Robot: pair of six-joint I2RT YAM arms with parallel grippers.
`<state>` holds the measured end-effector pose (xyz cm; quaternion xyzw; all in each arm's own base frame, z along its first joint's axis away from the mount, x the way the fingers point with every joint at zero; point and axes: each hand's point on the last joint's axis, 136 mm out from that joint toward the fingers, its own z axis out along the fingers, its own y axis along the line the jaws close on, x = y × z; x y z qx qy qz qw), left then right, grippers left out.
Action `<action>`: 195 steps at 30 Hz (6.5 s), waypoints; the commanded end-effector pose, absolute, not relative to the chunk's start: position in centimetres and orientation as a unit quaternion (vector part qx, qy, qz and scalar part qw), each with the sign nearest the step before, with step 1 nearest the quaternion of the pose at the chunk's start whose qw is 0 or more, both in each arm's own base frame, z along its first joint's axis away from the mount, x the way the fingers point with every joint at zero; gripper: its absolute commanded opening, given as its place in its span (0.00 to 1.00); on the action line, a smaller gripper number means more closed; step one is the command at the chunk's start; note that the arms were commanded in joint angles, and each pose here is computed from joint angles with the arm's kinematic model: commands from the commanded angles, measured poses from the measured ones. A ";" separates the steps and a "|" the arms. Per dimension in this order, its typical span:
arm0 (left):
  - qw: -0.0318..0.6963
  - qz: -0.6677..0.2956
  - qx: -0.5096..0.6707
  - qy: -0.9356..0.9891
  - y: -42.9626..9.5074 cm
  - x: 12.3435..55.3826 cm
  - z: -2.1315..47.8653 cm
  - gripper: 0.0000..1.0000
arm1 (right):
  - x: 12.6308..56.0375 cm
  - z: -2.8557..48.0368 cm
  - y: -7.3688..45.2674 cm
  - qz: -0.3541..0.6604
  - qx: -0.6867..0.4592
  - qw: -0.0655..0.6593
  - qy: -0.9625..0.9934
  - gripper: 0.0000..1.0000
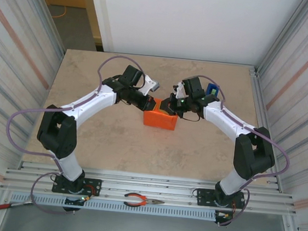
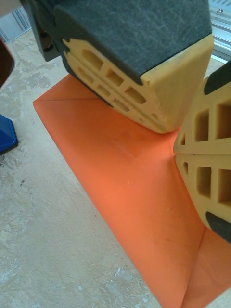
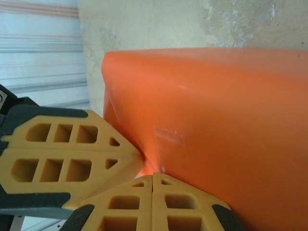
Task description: Wrap the gift box in paper
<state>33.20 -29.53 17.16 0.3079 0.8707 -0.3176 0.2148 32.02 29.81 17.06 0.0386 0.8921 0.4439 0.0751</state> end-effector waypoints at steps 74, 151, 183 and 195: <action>0.173 -0.297 0.307 0.887 -28.6 31.3 14.5 0.00 | 25.5 12.6 23.5 0.242 -0.109 0.334 0.904 0.00; 0.323 -0.295 0.101 0.894 -23.1 32.0 11.5 0.99 | 30.2 11.2 20.2 0.314 0.017 0.267 0.911 0.95; 0.434 -0.178 0.001 0.883 -11.1 41.4 18.9 0.99 | 36.7 13.7 10.8 0.201 0.121 0.327 0.915 0.98; 0.570 0.010 -0.017 0.821 1.5 40.6 19.0 0.99 | 39.4 15.9 -1.9 0.032 0.202 0.448 0.870 0.99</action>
